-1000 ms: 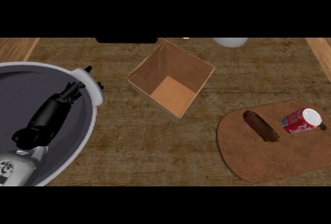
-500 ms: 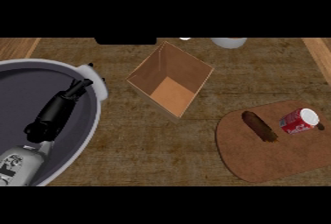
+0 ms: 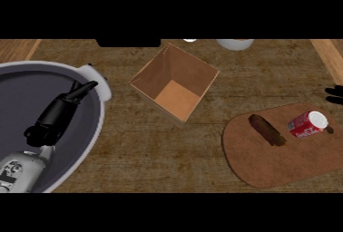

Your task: Pick the can from the cutting board and place it in the cardboard box

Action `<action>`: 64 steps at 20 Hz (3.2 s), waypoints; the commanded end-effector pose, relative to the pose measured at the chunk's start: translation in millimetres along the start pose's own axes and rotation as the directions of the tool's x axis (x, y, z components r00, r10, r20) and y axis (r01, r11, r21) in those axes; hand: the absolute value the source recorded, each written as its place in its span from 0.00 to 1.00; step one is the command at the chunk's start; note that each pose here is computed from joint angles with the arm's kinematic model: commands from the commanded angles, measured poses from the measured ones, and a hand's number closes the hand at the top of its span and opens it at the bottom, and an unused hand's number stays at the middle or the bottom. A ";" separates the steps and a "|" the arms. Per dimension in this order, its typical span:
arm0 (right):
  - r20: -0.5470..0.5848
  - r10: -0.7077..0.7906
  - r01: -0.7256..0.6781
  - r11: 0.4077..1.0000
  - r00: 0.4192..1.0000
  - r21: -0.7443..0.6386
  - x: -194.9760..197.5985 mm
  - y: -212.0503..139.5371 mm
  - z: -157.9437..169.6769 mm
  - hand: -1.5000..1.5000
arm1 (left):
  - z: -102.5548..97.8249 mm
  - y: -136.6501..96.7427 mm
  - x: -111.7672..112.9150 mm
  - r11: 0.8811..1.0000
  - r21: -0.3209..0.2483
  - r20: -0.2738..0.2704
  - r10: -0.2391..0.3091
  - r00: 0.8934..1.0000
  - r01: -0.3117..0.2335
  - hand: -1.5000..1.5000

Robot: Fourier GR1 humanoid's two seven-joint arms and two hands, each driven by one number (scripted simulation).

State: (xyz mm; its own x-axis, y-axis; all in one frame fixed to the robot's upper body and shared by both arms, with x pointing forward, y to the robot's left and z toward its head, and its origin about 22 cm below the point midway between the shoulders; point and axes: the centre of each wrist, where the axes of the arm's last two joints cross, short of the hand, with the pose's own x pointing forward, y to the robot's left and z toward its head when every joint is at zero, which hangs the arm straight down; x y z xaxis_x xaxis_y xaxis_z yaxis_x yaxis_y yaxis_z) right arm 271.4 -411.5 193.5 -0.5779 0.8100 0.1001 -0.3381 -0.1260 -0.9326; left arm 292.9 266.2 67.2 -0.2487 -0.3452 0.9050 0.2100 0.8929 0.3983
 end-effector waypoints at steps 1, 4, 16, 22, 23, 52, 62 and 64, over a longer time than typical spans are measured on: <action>-0.047 0.007 -0.004 0.999 0.999 0.054 19.3 15.3 -13.0 0.00 | 21.8 9.0 -15.5 1.000 0.014 -0.004 0.002 1.000 -0.002 0.50; -0.038 -0.008 0.011 0.997 0.999 0.082 23.6 11.5 0.7 0.00 | 4.2 0.4 -8.0 1.000 0.003 -0.015 0.009 1.000 -0.009 0.50; -0.104 0.076 -0.074 0.997 0.992 0.021 14.5 65.4 -29.1 0.00 | -2.2 4.2 7.5 1.000 -0.003 -0.003 -0.014 1.000 0.014 0.50; -0.155 0.106 -0.099 0.994 0.982 0.051 5.2 81.0 -53.0 0.00 | 3.7 -0.5 5.9 1.000 -0.011 0.000 -0.006 1.000 0.006 0.50; -0.158 0.111 -0.102 0.993 0.981 0.063 4.3 90.0 -47.0 0.00 | 14.9 0.1 2.7 1.000 0.007 0.004 0.001 1.000 -0.001 0.50; -0.066 0.125 -0.118 0.988 0.990 0.102 -26.2 129.3 -92.0 1.00 | 10.0 -14.7 5.0 1.000 -0.002 -0.003 -0.006 1.000 0.006 0.50; 0.022 0.193 -0.190 0.976 0.981 -0.109 -42.8 131.2 -95.8 1.00 | -1.1 -12.1 6.0 1.000 -0.001 0.003 -0.001 1.000 0.001 0.50; 0.053 0.148 -0.138 0.978 0.988 -0.155 24.8 122.0 -150.6 1.00 | 4.8 -5.2 -3.6 1.000 0.009 -0.001 0.002 1.000 -0.002 0.50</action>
State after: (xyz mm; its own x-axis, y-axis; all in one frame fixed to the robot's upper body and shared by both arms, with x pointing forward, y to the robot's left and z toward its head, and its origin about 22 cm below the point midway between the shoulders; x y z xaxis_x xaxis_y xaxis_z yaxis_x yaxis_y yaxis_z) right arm 321.1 -383.2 35.5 -0.6338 0.7713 -0.0588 -0.1663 -0.2101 -0.9634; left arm 289.8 263.8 65.6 -0.2499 -0.3424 0.9057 0.2147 0.8925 0.3967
